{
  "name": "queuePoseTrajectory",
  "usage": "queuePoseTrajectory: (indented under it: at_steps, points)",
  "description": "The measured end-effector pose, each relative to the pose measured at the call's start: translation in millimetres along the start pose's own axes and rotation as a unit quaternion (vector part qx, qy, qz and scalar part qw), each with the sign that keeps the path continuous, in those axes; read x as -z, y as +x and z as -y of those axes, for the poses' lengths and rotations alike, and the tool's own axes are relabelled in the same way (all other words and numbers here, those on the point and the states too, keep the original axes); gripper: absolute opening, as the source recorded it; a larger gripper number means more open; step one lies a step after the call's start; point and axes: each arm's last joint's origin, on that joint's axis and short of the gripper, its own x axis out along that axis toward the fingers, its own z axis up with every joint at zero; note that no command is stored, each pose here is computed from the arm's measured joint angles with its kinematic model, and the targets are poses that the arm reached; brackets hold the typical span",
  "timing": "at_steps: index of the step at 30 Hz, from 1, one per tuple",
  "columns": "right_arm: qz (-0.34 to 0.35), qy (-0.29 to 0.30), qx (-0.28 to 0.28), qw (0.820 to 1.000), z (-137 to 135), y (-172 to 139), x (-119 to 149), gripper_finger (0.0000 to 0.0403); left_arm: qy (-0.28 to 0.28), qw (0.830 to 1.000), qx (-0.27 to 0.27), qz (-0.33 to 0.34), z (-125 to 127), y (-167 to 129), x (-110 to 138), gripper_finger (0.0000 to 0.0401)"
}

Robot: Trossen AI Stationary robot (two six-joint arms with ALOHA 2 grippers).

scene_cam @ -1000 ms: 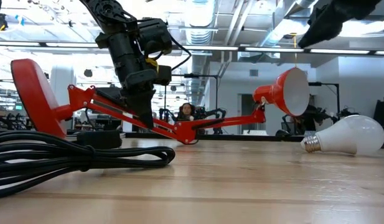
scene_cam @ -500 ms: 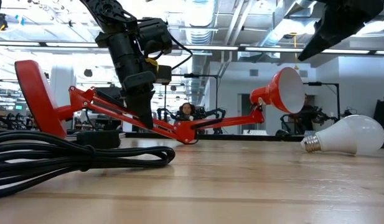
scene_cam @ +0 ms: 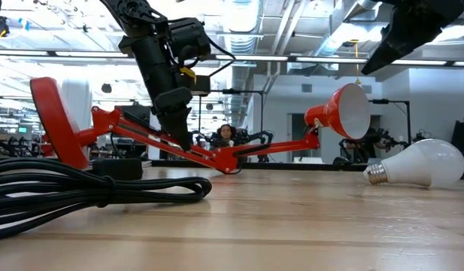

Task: Screw lightbulb
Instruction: Insert the lightbulb in the lamp

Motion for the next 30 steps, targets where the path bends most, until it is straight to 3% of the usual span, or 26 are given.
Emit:
queuePoseTrajectory:
  at_steps: [11,17,25,30]
  points:
    - [-0.019,-0.016,-0.014,1.0,-4,6,13,0.0242,0.026,0.998,-0.054,0.002,-2,0,0,0.0138]
    - [-0.039,-0.018,-0.057,0.997,-15,17,36,0.027,0.063,0.996,-0.058,0.0,0,0,0,0.0141]
    - [-0.032,-0.003,-0.076,0.997,-23,12,40,0.0287,0.068,0.996,-0.059,0.001,2,0,0,0.0141]
    - [-0.045,0.017,-0.091,0.995,-37,7,49,0.0287,0.116,0.988,-0.092,0.03,4,5,1,0.0141]
